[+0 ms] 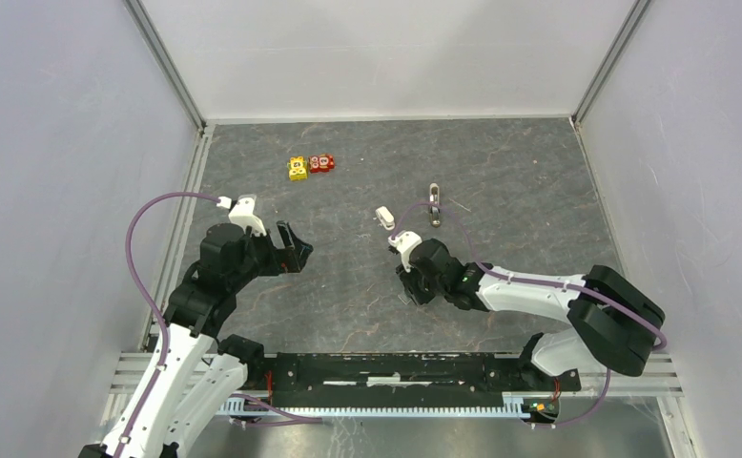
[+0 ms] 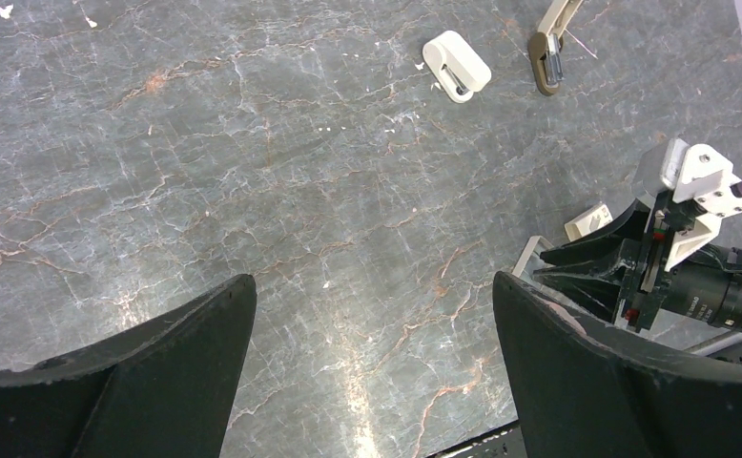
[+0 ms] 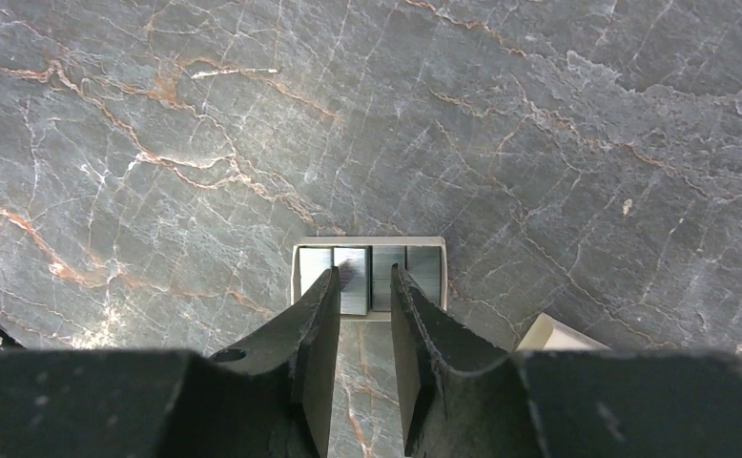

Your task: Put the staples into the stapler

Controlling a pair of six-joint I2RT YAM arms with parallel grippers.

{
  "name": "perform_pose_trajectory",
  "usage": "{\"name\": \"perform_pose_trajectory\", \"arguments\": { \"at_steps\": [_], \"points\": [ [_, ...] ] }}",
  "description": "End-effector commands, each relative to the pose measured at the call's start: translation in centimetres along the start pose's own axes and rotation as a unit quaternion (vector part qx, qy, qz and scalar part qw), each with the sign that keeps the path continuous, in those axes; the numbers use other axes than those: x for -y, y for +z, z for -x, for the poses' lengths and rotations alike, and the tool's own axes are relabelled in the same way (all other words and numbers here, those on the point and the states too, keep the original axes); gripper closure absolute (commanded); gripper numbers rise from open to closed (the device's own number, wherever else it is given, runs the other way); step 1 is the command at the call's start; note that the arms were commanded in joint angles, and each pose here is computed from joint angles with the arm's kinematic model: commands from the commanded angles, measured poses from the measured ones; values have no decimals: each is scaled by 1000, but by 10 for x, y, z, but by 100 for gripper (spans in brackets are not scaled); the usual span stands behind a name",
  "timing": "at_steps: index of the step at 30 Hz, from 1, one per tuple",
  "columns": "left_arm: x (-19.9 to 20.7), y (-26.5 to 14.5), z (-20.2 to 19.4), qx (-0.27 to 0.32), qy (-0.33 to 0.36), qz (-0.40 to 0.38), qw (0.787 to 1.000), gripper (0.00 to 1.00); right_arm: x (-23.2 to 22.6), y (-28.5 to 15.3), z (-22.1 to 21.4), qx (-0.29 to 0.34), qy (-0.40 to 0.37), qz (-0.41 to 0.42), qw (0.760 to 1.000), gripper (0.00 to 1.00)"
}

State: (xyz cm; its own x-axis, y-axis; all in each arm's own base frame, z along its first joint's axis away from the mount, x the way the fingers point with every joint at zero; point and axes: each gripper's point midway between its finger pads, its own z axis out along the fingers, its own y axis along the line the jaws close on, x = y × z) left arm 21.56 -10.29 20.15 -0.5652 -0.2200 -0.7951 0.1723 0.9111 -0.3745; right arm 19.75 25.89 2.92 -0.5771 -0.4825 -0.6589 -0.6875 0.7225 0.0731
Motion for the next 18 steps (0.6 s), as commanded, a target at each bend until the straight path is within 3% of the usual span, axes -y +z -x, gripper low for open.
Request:
{"name": "perform_pose_trajectory", "arguments": {
  "at_steps": [1, 8, 18],
  "points": [
    [-2, 1, 7, 16, 17, 4, 1000, 0, -2, 4, 5, 13, -2, 8, 1000, 68],
    [-2, 1, 8, 17, 18, 5, 1000, 0, 11, 2, 3, 9, -3, -29, 1000, 72],
    [0, 5, 4, 7, 19, -2, 1000, 0, 27, -19, 21, 59, 26, -77, 995, 78]
  ]
}}
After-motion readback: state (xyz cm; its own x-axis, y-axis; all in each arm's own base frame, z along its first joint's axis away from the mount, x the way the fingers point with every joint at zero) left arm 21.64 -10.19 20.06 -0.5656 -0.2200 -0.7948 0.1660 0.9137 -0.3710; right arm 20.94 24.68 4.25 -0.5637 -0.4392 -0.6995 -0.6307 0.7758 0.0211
